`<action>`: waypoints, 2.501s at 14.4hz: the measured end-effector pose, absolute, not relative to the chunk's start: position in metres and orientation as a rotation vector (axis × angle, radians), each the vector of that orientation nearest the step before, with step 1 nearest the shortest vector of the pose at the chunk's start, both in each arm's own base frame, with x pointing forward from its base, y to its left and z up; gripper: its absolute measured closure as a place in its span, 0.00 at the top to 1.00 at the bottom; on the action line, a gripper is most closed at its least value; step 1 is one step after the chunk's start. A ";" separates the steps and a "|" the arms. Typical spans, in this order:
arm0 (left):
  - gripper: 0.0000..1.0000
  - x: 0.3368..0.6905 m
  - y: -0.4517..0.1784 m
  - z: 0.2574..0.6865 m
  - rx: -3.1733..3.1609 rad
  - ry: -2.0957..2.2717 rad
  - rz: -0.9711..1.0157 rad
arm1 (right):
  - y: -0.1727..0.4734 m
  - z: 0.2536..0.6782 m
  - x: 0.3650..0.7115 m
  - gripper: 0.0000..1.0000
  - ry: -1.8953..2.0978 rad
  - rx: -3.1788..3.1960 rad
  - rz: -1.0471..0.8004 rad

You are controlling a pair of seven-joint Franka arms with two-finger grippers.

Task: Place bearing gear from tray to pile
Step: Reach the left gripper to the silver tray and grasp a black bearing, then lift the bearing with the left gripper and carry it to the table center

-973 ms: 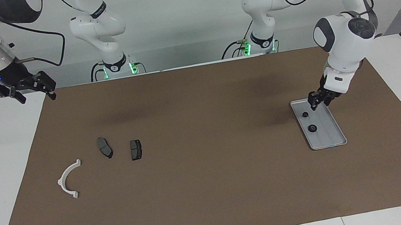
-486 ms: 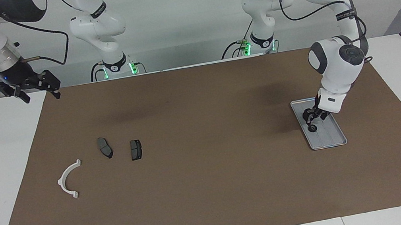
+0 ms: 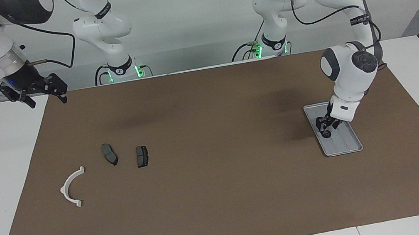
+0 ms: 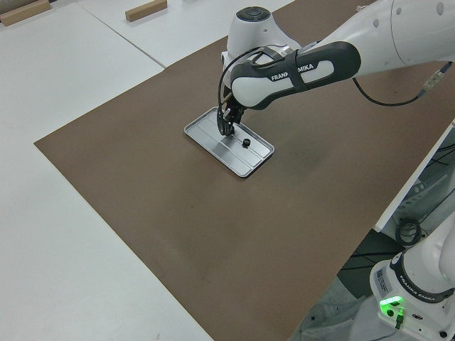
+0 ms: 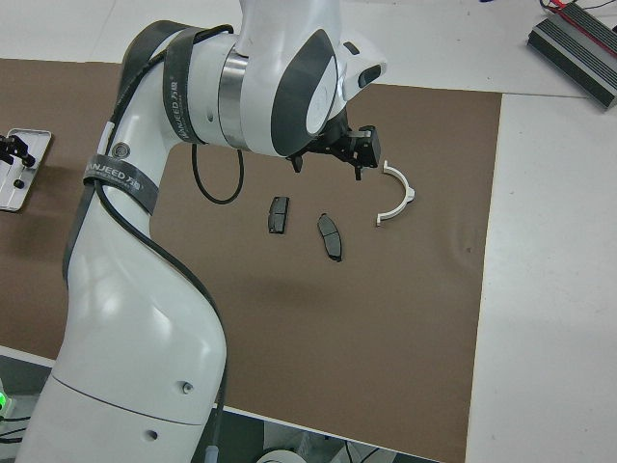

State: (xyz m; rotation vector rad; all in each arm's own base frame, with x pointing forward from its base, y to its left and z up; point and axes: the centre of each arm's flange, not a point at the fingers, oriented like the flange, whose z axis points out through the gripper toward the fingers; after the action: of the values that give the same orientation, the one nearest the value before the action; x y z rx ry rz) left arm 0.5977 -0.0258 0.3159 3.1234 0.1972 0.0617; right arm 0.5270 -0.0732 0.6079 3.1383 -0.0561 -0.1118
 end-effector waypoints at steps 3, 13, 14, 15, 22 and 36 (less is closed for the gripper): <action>0.60 0.599 -0.025 0.313 3.123 0.199 0.066 | -0.073 0.603 0.527 1.00 -0.057 3.139 -0.125; 0.60 0.601 -0.025 0.302 3.124 0.200 0.079 | -0.074 0.595 0.532 1.00 -0.056 3.137 -0.079; 0.60 0.602 -0.025 0.302 3.124 0.201 0.081 | -0.074 0.594 0.531 1.00 -0.056 3.137 -0.081; 0.60 0.602 -0.025 0.303 3.123 0.200 0.082 | -0.074 0.593 0.531 1.00 -0.056 3.137 -0.084; 0.61 0.605 -0.025 0.298 3.123 0.200 0.095 | -0.074 0.584 0.533 1.00 -0.055 3.137 -0.083; 0.35 0.625 -0.063 0.349 3.122 0.270 -0.026 | -0.077 0.581 0.532 1.00 -0.064 3.137 -0.085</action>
State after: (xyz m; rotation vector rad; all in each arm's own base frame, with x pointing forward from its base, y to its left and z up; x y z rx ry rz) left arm 0.6248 -0.0629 0.3491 3.1220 0.2698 -0.0255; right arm 0.5320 -0.0771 0.5814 3.1375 -0.0644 -0.0853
